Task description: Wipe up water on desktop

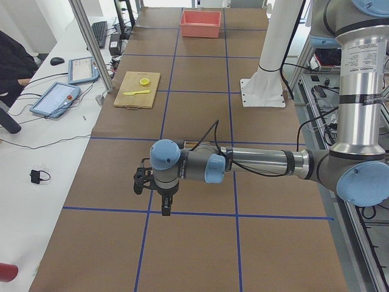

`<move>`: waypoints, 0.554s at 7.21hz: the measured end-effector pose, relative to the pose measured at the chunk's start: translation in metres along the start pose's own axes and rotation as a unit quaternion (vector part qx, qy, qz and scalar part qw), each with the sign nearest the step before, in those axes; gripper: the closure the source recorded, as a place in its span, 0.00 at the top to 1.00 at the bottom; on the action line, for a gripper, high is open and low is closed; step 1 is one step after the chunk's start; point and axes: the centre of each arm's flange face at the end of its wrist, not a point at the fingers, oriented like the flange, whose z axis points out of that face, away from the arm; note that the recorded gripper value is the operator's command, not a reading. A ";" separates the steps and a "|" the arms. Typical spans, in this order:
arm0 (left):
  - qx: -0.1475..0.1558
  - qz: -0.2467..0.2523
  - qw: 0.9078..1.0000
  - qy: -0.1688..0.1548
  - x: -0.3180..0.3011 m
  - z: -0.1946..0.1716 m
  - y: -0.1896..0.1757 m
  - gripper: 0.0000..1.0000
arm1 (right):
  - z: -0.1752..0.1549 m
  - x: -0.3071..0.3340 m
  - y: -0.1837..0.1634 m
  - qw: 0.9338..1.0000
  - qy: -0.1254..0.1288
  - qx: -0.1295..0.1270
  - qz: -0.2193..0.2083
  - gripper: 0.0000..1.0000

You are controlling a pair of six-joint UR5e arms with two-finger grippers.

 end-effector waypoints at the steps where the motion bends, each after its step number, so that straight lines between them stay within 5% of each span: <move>1: 0.000 0.000 1.000 0.000 0.000 0.001 0.000 0.98 | 0.000 0.000 0.000 1.000 0.000 0.000 0.000 1.00; 4: -0.003 -0.003 1.000 -0.001 -0.003 0.003 0.001 0.98 | -0.001 -0.001 -0.001 1.000 -0.002 0.001 -0.001 1.00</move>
